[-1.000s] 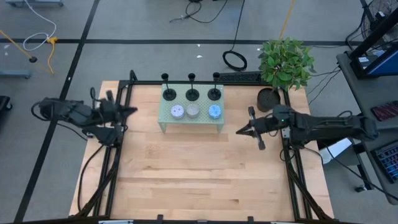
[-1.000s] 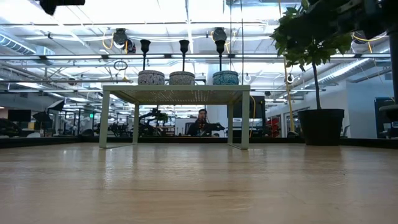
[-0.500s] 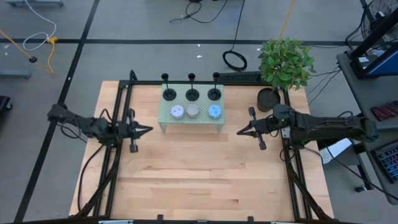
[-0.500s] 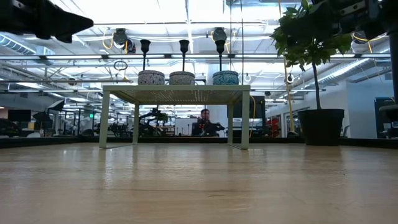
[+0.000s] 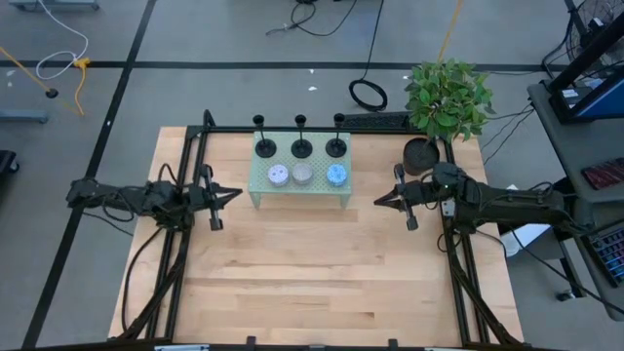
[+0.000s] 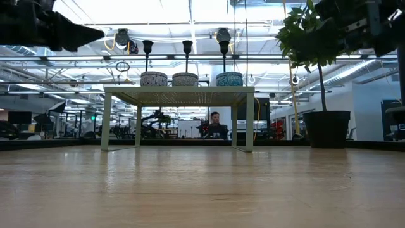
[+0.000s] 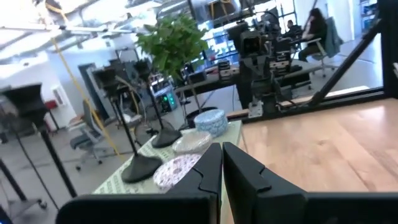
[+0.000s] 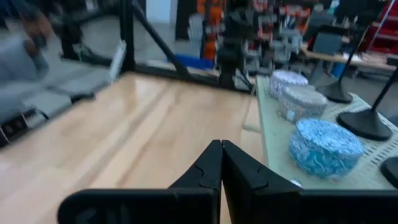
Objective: Pick & Place candle stick holders
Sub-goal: Return to Home Position
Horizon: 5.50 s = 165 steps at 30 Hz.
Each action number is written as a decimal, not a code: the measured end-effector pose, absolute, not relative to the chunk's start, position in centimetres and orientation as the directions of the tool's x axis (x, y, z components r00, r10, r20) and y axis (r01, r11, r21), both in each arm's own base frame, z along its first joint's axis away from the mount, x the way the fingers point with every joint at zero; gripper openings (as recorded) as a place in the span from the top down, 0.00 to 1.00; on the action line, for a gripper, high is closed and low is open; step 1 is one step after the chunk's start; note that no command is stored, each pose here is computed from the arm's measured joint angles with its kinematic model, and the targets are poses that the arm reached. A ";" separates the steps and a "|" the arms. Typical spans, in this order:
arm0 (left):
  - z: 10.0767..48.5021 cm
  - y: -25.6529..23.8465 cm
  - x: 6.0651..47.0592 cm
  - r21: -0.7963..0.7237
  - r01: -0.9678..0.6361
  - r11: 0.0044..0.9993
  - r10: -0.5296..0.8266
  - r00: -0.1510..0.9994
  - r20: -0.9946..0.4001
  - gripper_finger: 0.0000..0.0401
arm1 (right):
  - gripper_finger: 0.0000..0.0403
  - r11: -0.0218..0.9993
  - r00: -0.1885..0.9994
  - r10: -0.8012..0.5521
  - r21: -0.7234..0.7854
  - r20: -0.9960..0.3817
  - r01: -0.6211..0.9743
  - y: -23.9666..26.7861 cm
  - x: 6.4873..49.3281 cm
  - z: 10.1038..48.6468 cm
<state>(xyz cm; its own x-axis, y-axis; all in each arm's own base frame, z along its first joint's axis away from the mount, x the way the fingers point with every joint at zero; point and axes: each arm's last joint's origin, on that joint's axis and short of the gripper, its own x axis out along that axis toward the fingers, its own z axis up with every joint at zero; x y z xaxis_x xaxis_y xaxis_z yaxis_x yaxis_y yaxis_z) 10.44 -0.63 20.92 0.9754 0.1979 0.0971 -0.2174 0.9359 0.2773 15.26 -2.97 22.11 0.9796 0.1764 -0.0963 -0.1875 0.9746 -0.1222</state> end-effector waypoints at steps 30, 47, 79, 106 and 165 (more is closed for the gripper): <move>18.2 -0.4 10.8 0.264 -0.227 0.937 0.202 0.972 0.117 0.95 | 1.00 0.998 0.996 -0.051 -0.035 0.069 0.054 -2.8 11.5 17.9; 18.2 -0.4 10.8 0.263 -0.228 0.937 0.203 0.972 0.118 0.95 | 1.00 0.928 0.928 -0.361 0.066 -0.097 0.368 -3.6 11.1 16.2; 18.2 -0.4 10.8 0.262 -0.228 0.938 0.203 0.972 0.119 0.95 | 1.00 0.876 0.894 -0.410 0.195 -0.182 0.442 -3.7 10.8 15.4; 18.2 -0.3 10.8 0.262 -0.228 0.938 0.204 0.972 0.118 0.95 | 1.00 0.883 0.908 -0.415 0.213 -0.063 0.419 -3.5 10.1 16.3; 18.2 -0.4 10.8 0.262 -0.228 0.938 0.203 0.972 0.118 0.95 | 1.00 0.944 0.962 -0.259 0.232 0.085 0.233 -1.6 9.5 17.5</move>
